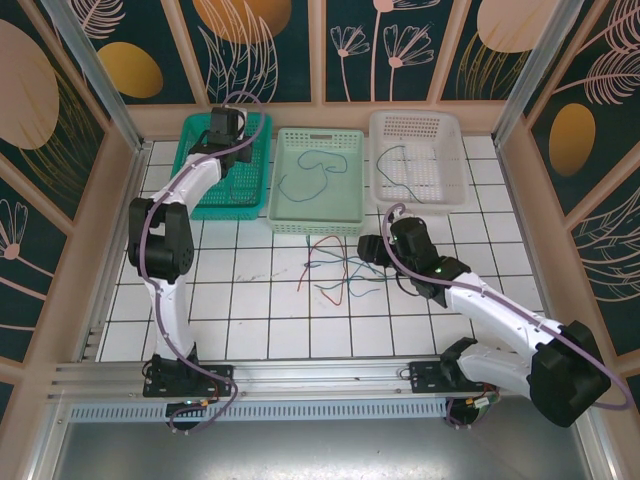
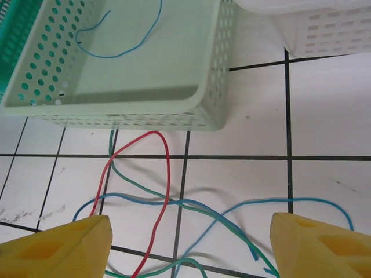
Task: Untangle the cables
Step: Place the cable into the container.
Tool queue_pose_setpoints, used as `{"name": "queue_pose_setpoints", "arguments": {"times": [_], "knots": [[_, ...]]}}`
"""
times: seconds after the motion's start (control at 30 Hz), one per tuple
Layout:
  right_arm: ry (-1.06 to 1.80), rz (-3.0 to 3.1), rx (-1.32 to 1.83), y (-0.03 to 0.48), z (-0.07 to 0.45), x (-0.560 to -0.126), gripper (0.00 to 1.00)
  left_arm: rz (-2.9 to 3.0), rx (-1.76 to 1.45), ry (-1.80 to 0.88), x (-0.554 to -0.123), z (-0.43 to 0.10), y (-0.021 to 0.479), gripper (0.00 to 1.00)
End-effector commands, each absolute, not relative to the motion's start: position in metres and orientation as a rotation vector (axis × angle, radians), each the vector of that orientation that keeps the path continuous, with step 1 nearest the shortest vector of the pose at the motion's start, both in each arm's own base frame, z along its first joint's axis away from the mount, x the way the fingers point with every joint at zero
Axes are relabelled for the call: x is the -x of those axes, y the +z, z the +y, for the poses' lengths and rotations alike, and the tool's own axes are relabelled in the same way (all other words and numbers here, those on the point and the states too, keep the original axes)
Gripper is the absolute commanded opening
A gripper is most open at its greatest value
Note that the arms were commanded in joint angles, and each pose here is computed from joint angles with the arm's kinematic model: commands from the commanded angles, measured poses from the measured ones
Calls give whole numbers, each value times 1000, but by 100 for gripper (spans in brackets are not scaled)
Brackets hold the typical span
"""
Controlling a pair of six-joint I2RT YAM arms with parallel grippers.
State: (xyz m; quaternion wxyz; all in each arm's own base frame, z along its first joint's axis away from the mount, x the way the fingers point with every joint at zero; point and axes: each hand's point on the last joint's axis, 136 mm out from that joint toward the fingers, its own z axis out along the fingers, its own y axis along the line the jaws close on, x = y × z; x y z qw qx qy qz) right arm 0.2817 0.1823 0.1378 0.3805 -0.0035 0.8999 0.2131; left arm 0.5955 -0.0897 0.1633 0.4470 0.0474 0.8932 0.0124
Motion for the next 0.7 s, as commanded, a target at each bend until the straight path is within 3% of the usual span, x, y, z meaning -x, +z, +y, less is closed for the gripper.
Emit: {"name": "queue_pose_setpoints", "arguments": {"times": [0.0, 0.13, 0.4, 0.6, 0.67], "knots": [[499, 2314, -8, 130, 173, -281, 74, 2174, -96, -64, -600, -98, 177, 58], [491, 2312, -9, 130, 172, -281, 75, 2162, -74, -133, -595, -104, 187, 98], [489, 2318, 4, 128, 172, -280, 78, 2178, 65, -377, -582, -112, 205, 99], [494, 2311, 7, 129, 173, -281, 78, 2174, 245, -759, -580, -110, 197, 98], [494, 2309, 4, 130, 173, -281, 78, 2170, 243, -756, -579, -108, 197, 99]]}}
